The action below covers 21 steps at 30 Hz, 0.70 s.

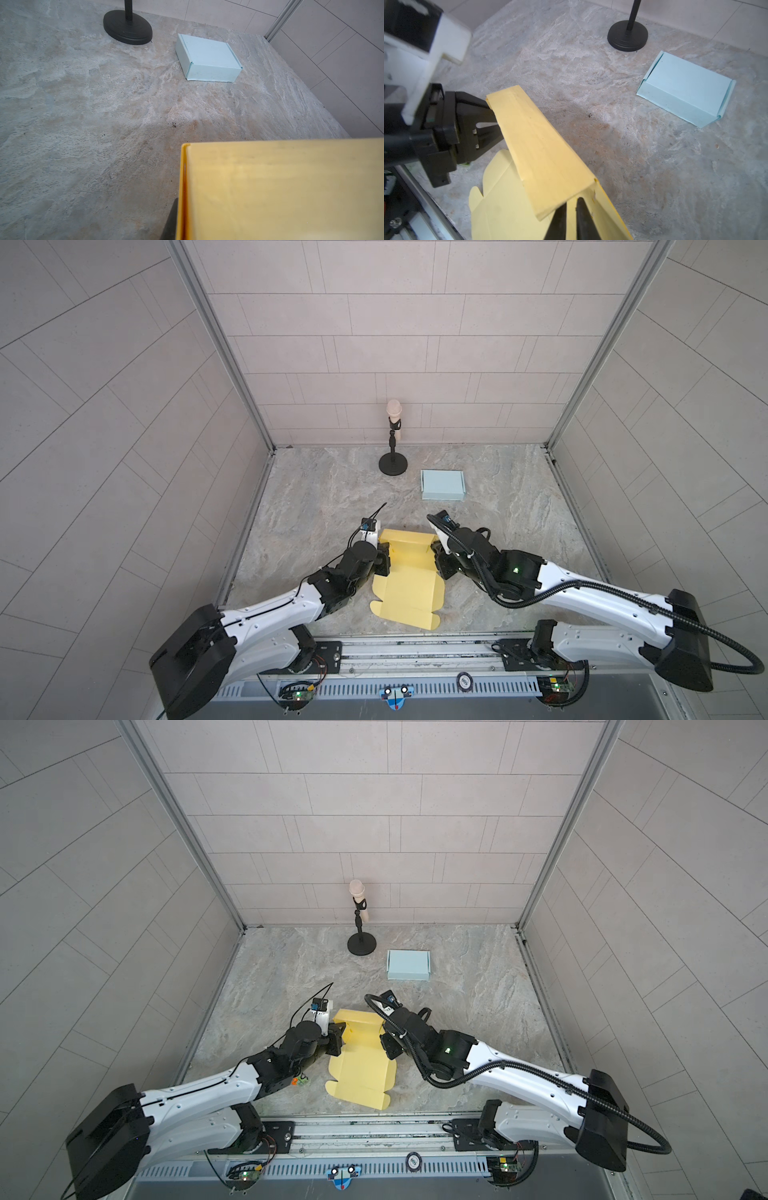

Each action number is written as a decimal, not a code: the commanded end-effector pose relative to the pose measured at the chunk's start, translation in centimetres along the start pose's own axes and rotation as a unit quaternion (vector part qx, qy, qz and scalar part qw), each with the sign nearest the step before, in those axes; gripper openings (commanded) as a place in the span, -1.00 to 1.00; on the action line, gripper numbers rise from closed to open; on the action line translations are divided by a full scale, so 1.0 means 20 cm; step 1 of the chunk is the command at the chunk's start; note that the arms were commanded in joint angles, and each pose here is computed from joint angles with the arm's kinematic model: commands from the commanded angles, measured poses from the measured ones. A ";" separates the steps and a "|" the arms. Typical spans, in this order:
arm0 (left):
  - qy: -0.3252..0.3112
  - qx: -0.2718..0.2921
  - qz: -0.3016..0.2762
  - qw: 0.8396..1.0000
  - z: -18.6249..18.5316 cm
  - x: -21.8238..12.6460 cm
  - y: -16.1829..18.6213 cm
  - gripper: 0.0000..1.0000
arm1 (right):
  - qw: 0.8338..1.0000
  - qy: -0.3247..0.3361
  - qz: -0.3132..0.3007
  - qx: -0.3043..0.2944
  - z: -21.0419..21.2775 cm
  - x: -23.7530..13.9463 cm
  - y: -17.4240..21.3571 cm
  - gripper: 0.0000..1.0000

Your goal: Fold the paper box

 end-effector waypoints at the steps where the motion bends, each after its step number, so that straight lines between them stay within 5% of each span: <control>1: 0.007 -0.018 0.000 1.000 0.00 -0.01 -0.04 -0.88 | 0.999 -0.007 -0.049 0.003 -0.02 -0.09 -0.06 -0.47; 13: 0.034 -0.098 -0.016 0.994 0.11 -0.03 -0.15 -0.90 | 0.989 0.002 -0.144 0.043 -0.15 -0.28 0.03 0.38; 21: 0.053 -0.111 -0.027 0.992 0.08 -0.07 -0.20 -0.89 | 0.986 -0.016 -0.155 0.065 -0.14 -0.23 0.05 0.48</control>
Point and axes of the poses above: each gripper's point midway between its finger pads, its own x axis out along the fingers, its own z axis along the line the jaws close on, y = z × x, the point moved 1 cm from there along -x, back along the fingers, and after that the axes turned 9 degrees about -x, right-handed, at the moved point
